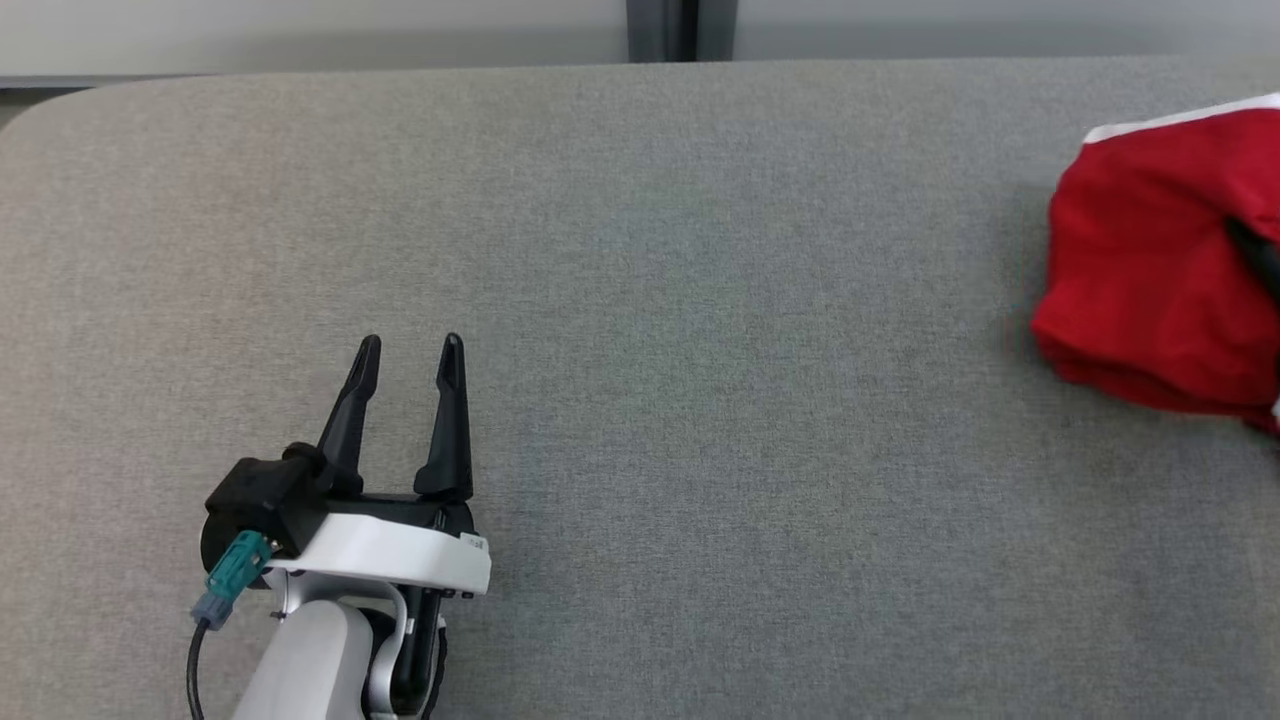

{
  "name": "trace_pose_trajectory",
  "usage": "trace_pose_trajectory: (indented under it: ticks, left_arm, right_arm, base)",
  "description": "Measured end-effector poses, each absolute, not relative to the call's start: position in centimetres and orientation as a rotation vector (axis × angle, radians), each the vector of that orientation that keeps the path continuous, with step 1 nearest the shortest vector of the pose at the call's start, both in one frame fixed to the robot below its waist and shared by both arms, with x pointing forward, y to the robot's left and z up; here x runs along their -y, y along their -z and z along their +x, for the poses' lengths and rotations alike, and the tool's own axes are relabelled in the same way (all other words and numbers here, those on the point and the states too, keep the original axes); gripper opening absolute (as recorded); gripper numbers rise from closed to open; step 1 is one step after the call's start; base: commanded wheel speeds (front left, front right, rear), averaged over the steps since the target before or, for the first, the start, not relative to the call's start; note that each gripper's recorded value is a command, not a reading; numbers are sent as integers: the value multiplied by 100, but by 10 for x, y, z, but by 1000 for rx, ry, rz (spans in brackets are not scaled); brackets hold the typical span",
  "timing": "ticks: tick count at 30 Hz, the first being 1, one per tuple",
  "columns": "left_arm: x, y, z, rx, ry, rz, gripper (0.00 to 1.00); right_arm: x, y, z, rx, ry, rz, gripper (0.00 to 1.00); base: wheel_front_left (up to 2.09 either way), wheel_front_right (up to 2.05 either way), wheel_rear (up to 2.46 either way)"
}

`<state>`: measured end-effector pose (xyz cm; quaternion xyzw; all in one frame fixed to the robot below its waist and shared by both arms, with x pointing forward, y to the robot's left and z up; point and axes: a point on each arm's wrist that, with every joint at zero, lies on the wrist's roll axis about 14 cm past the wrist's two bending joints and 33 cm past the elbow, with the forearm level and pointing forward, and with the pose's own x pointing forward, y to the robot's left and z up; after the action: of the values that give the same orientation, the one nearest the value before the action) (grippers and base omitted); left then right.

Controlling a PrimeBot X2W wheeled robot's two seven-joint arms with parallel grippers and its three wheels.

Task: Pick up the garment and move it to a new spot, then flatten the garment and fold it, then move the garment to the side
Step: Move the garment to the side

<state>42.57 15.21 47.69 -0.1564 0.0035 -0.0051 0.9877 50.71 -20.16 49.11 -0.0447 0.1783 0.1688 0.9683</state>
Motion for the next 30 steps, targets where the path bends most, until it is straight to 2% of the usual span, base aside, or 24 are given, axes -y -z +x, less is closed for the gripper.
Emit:
trace_pose_trajectory:
  ticks: [11,19,30]
  left_arm:
    - [-141,-440,454,-89,37,-339,100]
    - [-145,-418,458,-135,32,-321,100]
    - [-156,-397,460,-181,2,-305,100]
  right_arm:
    - [330,-472,505,-461,-35,-163,0]
    - [374,-439,496,-561,86,-235,0]
    - [417,-416,499,-635,188,-497,0]
  base:
    - [0,0,0]
    - [0,0,0]
    - [0,0,0]
